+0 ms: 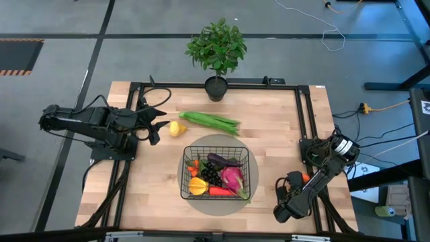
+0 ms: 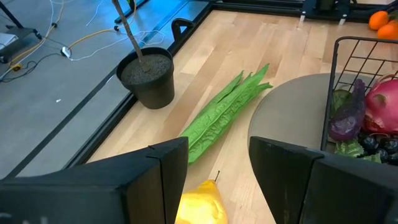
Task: Build produce basket
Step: Put the tangerines into the black wire basket
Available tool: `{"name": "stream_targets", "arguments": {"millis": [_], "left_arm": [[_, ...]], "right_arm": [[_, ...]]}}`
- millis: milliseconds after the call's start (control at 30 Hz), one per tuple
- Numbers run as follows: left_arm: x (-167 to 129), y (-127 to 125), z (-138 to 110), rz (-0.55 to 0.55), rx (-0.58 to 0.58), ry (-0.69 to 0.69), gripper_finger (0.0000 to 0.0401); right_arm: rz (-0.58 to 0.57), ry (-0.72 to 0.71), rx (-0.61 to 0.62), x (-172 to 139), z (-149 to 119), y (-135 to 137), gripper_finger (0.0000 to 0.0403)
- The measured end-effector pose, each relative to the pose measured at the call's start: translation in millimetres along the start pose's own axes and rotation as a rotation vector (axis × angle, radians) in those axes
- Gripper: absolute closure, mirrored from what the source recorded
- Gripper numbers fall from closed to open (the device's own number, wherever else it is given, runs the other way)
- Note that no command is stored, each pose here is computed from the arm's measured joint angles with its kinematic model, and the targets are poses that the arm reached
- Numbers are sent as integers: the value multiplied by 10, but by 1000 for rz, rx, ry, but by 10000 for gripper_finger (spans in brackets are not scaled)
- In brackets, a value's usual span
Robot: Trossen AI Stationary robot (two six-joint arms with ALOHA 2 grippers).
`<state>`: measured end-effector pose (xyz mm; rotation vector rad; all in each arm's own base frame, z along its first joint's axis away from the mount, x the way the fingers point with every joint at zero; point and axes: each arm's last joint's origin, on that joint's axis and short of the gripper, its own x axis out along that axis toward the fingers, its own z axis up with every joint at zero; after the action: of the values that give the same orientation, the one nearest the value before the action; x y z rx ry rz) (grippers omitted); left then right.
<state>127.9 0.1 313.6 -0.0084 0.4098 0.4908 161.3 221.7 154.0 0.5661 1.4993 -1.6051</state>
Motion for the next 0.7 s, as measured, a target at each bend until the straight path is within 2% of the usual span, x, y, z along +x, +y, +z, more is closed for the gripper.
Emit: {"name": "stream_targets", "arguments": {"millis": [467, 700], "left_arm": [[1, 0, 0, 0, -1, 0, 241], [1, 0, 0, 0, 0, 0, 241]], "right_arm": [[-10, -21, -46, 7, 24, -10, 353], [-10, -21, -156, 7, 23, -10, 354]]}}
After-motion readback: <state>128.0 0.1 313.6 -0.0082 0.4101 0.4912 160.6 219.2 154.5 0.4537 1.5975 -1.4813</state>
